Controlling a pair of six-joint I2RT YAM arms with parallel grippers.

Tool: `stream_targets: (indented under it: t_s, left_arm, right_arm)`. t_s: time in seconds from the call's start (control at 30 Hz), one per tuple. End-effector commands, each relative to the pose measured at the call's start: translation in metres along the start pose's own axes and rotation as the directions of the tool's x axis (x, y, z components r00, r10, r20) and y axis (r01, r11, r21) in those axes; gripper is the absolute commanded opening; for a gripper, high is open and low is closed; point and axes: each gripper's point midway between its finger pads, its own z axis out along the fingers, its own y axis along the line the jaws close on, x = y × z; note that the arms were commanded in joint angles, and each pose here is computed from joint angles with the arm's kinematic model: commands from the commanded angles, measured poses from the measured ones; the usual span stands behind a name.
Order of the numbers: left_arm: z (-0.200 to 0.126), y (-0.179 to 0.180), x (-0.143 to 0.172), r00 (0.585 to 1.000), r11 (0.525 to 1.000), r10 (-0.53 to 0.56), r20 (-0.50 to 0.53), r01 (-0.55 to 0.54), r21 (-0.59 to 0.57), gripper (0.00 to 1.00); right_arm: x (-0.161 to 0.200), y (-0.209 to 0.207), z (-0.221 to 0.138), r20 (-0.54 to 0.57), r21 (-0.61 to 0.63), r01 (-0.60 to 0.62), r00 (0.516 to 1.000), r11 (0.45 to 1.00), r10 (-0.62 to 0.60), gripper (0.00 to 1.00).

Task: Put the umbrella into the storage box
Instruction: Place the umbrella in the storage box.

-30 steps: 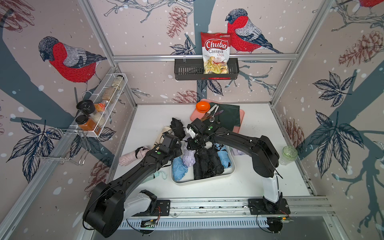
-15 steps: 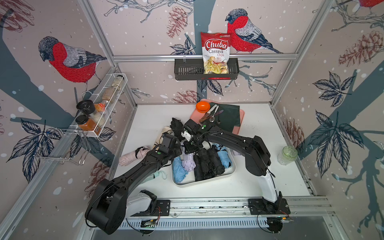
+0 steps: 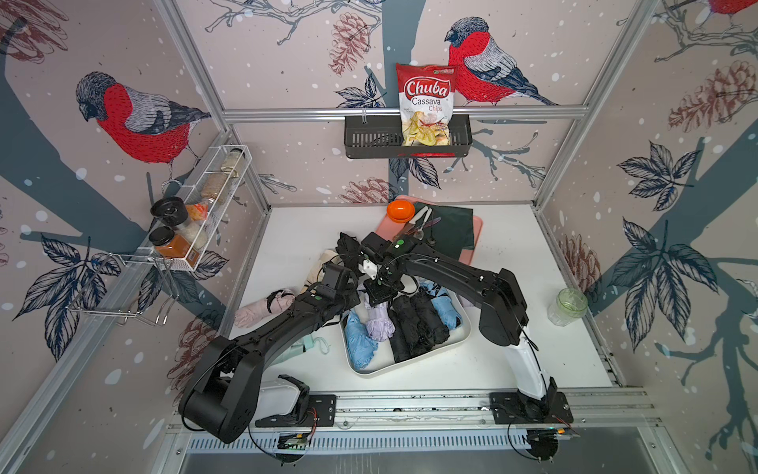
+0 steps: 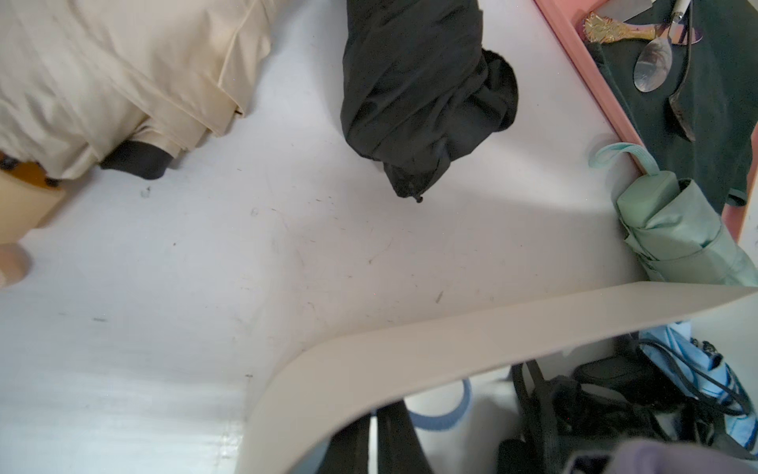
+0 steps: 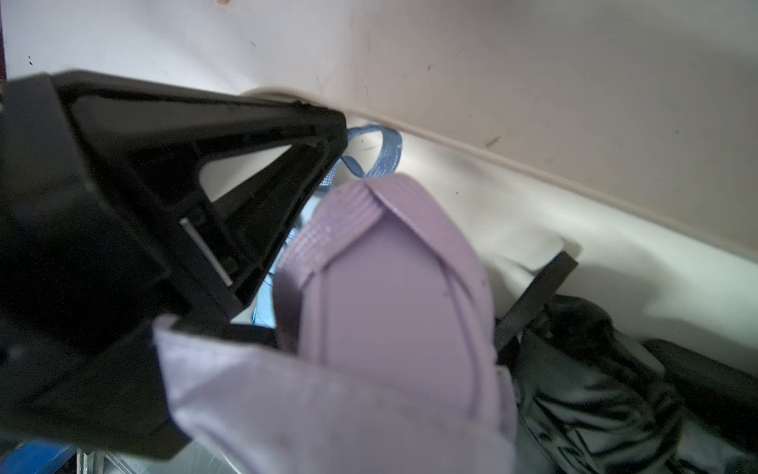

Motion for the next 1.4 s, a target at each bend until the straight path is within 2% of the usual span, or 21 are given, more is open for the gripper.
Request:
stream_targets:
  t_s: [0.0,0.23,0.43,0.57,0.73,0.87,0.97,1.2,1.3,1.37]
  left_arm:
    - [0.000,-0.009,-0.018,0.998,1.000,-0.013,0.068,0.011,0.028,0.11]
    - [0.002,-0.012,-0.030,0.993,0.999,-0.033,0.113,0.030,0.028,0.06]
    - [0.001,-0.011,-0.040,0.987,0.999,-0.048,0.156,0.046,0.018,0.06]
    - [-0.003,-0.017,-0.048,0.983,0.998,-0.053,0.178,0.047,0.035,0.06]
    - [-0.009,-0.020,-0.052,0.980,0.998,-0.052,0.192,0.044,0.044,0.06]
    - [-0.020,-0.021,-0.056,0.976,0.998,-0.057,0.210,0.047,0.050,0.16]
    - [-0.030,-0.022,-0.058,0.972,0.996,-0.066,0.225,0.053,0.065,0.20]
    - [-0.052,-0.017,-0.062,0.958,0.995,-0.085,0.273,0.069,0.068,0.20]
    - [-0.056,-0.010,-0.061,0.953,0.996,-0.089,0.290,0.077,0.052,0.21]
    - [-0.056,-0.003,-0.058,0.954,0.996,-0.089,0.286,0.084,0.027,0.21]
  right_arm:
    - [0.017,0.001,0.005,-0.064,-0.004,0.000,0.998,1.000,0.000,0.21]
    - [0.035,0.012,0.027,-0.146,-0.033,0.010,0.989,0.999,-0.014,0.21]
    - [0.052,-0.010,0.051,-0.204,0.014,-0.044,0.978,0.999,0.046,0.25]
    - [0.043,-0.031,0.056,-0.175,0.092,-0.068,0.981,0.993,0.084,0.34]
    - [0.030,-0.033,0.053,-0.136,0.086,-0.069,0.987,0.994,0.080,0.51]
    - [0.024,-0.024,0.043,-0.104,0.051,-0.054,0.993,0.997,0.059,0.64]
    - [0.017,-0.015,0.027,-0.059,0.028,-0.040,0.997,0.999,0.042,0.68]
    - [0.015,-0.014,0.002,0.023,0.041,-0.048,0.999,0.998,0.047,0.64]
    - [0.020,-0.016,0.011,0.018,0.030,-0.056,0.998,0.998,0.056,0.55]
    - [0.024,-0.016,0.019,0.005,0.010,-0.055,0.998,0.998,0.055,0.43]
